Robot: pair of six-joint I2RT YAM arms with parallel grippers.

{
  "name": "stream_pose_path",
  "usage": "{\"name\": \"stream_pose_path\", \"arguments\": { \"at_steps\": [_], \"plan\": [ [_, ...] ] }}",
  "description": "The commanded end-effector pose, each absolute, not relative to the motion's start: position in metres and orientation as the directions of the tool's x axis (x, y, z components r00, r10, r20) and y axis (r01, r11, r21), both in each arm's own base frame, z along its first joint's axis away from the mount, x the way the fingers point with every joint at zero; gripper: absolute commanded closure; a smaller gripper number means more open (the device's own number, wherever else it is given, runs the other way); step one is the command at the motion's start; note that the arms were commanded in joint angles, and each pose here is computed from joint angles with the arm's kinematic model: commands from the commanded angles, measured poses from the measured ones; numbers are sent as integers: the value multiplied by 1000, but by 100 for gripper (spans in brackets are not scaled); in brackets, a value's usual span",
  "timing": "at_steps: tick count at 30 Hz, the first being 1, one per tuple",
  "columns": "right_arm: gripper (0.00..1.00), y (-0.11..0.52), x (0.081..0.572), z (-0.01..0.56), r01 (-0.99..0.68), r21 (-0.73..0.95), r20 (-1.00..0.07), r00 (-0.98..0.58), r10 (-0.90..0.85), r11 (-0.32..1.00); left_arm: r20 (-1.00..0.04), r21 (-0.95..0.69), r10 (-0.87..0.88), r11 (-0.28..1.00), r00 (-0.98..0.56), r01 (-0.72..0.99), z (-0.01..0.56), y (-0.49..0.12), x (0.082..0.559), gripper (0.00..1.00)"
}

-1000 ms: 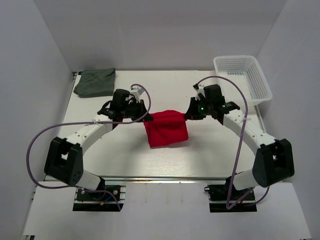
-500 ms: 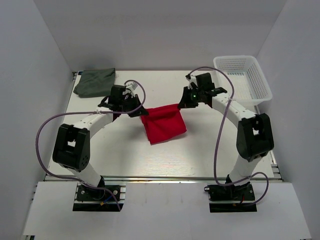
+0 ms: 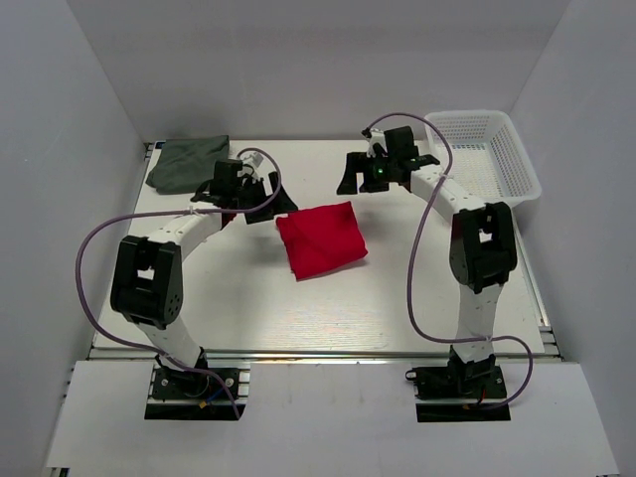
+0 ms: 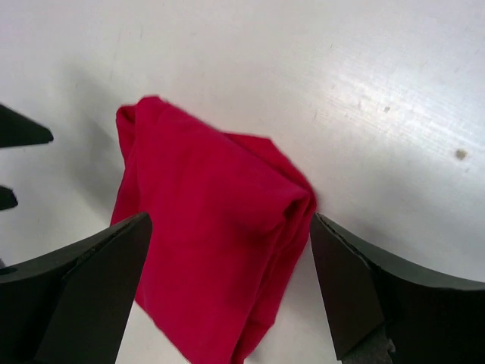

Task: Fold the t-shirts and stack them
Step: Fold the long partially folded tshirt into a neat square

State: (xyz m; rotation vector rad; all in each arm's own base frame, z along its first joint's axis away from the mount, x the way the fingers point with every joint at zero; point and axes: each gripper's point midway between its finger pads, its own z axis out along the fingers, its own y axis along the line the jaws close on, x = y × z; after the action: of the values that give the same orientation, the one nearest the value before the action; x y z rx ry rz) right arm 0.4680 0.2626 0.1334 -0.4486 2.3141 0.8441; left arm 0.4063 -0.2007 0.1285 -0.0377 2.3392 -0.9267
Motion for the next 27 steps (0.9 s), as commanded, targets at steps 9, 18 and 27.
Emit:
{"name": "stream_pose_path", "arguments": {
  "at_steps": [9,18,27],
  "plan": [
    [10,249,416,134,-546,447,-688,-716,-117,709,-679,-419,-42,842,-733,340,115,-208,457,11],
    [10,258,458,127,-554,408,-736,-670,-99,726,-663,-368,25,860,-748,355,78,-210,483,27],
    [18,270,478,102,-529,456,-696,-713,-83,716,-632,-434,22,818,-774,377,52,-225,485,48]
  ]
}}
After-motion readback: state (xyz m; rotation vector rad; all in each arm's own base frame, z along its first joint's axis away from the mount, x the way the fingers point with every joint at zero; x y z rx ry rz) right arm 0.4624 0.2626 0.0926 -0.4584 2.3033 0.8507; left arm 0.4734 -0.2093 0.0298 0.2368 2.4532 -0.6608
